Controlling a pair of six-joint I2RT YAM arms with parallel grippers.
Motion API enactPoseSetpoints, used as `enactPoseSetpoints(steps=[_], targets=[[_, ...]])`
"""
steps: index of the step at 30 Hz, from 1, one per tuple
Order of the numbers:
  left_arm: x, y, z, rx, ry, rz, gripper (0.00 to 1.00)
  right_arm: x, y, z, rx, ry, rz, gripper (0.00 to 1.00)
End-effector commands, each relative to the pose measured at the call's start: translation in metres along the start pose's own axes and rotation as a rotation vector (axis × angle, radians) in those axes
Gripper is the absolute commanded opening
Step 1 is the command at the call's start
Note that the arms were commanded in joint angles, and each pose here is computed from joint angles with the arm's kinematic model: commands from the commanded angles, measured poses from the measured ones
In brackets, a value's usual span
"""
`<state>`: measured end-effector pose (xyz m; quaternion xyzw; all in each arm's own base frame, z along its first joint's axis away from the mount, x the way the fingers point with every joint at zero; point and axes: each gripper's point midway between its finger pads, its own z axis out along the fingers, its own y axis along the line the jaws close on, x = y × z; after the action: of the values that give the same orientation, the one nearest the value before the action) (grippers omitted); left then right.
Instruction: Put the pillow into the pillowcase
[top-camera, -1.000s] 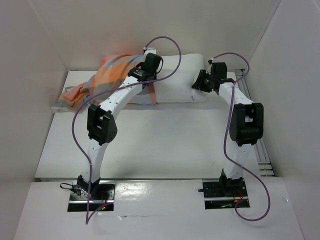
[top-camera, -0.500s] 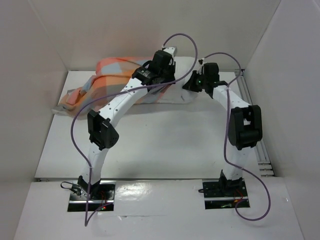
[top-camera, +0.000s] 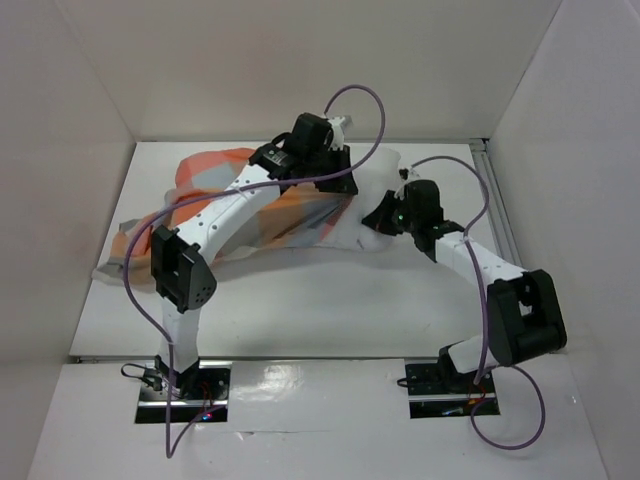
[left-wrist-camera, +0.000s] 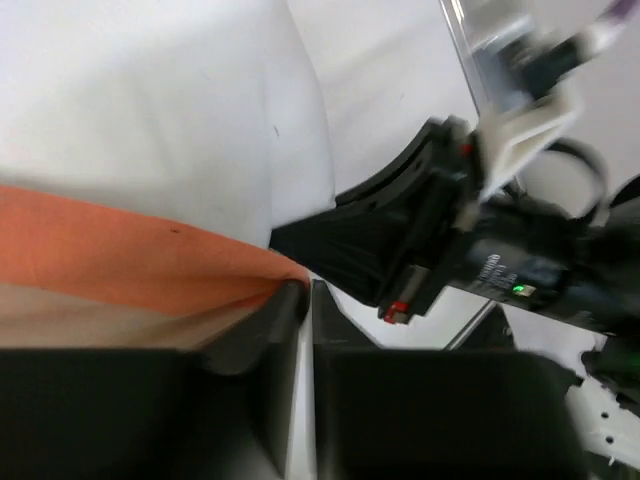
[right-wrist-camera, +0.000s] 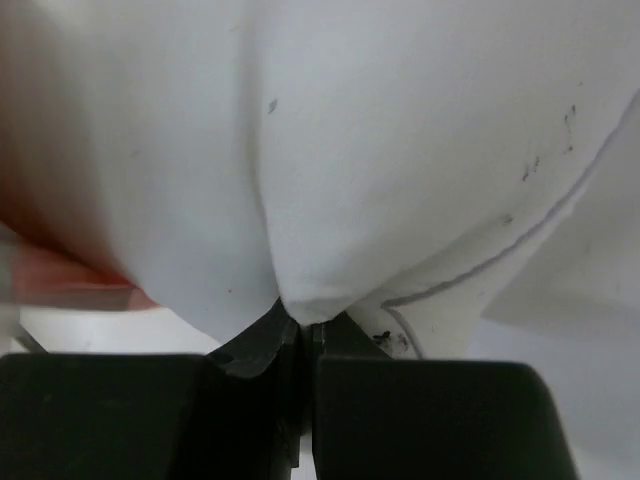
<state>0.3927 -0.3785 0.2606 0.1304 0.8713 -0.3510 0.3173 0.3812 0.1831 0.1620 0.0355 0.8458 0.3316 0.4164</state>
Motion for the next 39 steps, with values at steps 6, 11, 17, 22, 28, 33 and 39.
enactPoseSetpoints(steps=[6, 11, 17, 22, 28, 33, 39], targets=[[-0.117, -0.03, -0.133, 0.002, -0.403, 0.125, 0.71, 0.02, 0.01, -0.04, 0.104, 0.005, -0.137, 0.73], [-0.129, 0.042, -0.133, -0.259, -0.448, 0.056, 0.74, -0.011, -0.003, -0.063, 0.257, -0.083, -0.188, 0.95], [-0.124, 0.144, -0.073, -0.639, -0.373, 0.042, 0.79, -0.034, -0.001, -0.055, 0.305, -0.099, -0.187, 0.99], [-0.12, 0.16, -0.039, -0.751, -0.389, 0.079, 0.77, -0.031, -0.005, -0.041, 0.309, -0.07, -0.184, 0.99], [-0.104, 0.179, -0.022, -0.838, -0.361, 0.107, 0.67, -0.018, -0.02, -0.034, 0.34, -0.03, -0.175, 0.99], [-0.092, 0.186, -0.018, -0.858, -0.31, 0.123, 0.51, -0.025, -0.034, -0.03, 0.351, -0.046, -0.131, 0.99], [-0.093, 0.174, -0.022, -0.802, -0.311, 0.112, 0.0, -0.024, -0.036, -0.009, 0.273, -0.01, -0.082, 0.99]])
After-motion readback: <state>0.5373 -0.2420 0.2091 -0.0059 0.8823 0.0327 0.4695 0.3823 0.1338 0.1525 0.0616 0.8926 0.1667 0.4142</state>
